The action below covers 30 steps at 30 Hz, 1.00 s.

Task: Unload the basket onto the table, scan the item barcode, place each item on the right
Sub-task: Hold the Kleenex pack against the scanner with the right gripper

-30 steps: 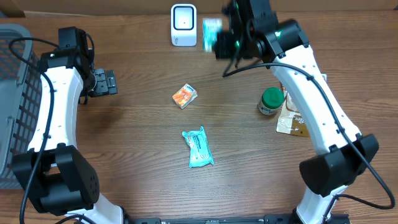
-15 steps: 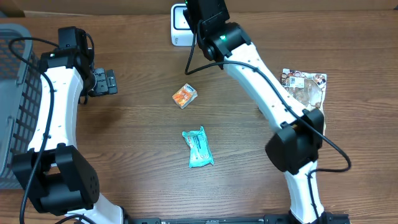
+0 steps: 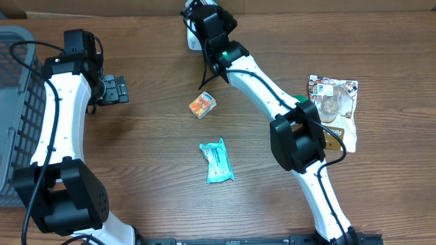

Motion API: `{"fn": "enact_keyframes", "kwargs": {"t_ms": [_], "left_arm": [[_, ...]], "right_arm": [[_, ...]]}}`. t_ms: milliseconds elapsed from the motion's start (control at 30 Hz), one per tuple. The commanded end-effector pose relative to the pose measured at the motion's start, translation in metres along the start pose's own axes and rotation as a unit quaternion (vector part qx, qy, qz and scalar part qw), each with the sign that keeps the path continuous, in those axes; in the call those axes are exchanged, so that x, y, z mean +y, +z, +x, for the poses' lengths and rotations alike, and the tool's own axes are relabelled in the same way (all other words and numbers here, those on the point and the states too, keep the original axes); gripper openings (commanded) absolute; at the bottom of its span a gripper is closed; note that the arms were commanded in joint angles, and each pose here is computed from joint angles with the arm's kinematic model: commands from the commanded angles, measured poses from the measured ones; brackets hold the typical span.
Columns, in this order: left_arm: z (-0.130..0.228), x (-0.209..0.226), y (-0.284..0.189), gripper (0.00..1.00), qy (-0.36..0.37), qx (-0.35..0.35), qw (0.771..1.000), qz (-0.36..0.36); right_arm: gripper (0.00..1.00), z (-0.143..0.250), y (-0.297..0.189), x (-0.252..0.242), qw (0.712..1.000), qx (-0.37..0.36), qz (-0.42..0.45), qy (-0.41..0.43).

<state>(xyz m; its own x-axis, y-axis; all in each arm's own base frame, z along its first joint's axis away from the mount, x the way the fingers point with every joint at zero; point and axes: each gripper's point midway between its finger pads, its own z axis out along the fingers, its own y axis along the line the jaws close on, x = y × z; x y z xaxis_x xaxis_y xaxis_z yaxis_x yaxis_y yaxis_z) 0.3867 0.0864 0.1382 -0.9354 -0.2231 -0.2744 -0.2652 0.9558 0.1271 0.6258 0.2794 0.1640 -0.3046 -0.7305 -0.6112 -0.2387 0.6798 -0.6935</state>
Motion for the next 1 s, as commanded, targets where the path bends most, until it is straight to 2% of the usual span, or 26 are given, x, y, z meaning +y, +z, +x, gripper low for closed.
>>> {"fn": "enact_keyframes", "kwargs": {"t_ms": [0,300,667,867,967], "left_arm": [[-0.002,0.002,0.000,1.00,-0.004,-0.002,1.000,-0.002],[-0.002,0.002,0.000,1.00,-0.004,-0.002,1.000,-0.002],[-0.002,0.002,0.000,1.00,-0.004,-0.002,1.000,-0.002],[-0.002,0.002,0.000,1.00,-0.004,-0.002,1.000,-0.002],[-0.002,0.002,0.000,1.00,-0.004,-0.002,1.000,-0.002]], "right_arm": [[0.04,0.009,0.012,0.012,1.000,0.004,0.004,-0.010],[0.04,0.023,0.024,0.030,0.997,0.014,0.001,-0.071],[0.04,0.009,0.024,0.022,0.993,-0.013,0.018,-0.113],[0.04,-0.001,0.024,0.022,0.969,-0.032,0.020,-0.243],[0.04,-0.001,0.024,0.030,0.967,-0.042,0.001,-0.251]]}}
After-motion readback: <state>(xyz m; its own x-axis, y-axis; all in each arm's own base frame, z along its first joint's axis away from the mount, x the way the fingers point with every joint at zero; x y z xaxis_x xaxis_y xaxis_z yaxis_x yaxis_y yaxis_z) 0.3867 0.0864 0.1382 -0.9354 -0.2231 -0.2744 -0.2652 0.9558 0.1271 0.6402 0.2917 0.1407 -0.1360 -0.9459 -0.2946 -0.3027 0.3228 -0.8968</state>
